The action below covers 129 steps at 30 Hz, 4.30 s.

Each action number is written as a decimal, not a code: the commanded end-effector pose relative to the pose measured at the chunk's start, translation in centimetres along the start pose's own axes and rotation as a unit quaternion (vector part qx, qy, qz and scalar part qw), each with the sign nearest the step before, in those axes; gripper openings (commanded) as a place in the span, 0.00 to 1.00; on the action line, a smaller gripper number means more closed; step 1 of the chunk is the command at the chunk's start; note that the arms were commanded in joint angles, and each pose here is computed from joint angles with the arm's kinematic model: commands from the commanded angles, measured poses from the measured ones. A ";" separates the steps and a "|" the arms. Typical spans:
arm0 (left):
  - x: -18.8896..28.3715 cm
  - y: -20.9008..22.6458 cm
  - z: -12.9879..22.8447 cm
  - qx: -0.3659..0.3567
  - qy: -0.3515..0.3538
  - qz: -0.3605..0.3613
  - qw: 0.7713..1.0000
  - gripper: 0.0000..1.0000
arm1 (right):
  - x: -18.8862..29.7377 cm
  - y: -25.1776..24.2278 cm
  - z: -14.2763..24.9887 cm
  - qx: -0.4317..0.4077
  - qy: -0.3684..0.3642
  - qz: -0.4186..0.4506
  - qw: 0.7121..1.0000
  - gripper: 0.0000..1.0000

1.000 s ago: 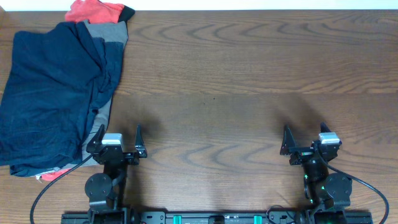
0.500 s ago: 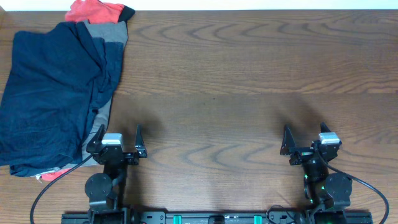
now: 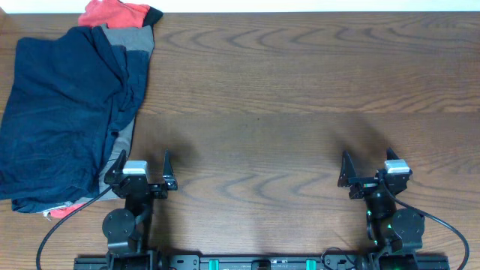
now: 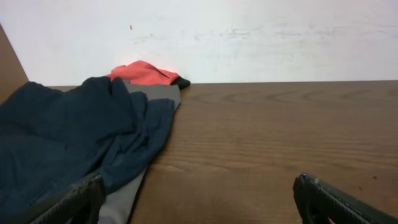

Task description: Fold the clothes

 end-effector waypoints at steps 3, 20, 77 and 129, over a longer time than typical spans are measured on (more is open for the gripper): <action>0.0 0.1 1.1 0.006 0.024 0.003 1.000 0.98 | 0.0 -0.3 0.1 0.006 0.000 0.009 1.000 0.99; 0.1 -0.8 -1.1 0.023 -0.023 0.033 0.999 0.98 | 0.1 -0.1 -1.5 0.008 -0.047 -0.003 0.999 0.99; -6.3 -4.4 -18.5 0.058 0.365 -0.067 0.927 0.98 | -11.4 -0.7 -18.4 -0.006 0.228 -0.184 0.956 0.99; -8.1 30.4 -14.9 0.304 0.338 -0.418 0.787 0.98 | -16.7 2.9 -12.1 -0.015 0.319 -0.243 0.916 0.99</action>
Point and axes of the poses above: each gripper's point midway between its finger pads, its own x axis back along the fingers, its own y axis along the line the jaws close on, z = x × y, the point moved 7 cm from there along x, back along the fingers, and after that the axes turned 14 degrees about x, right-handed, at the moved point
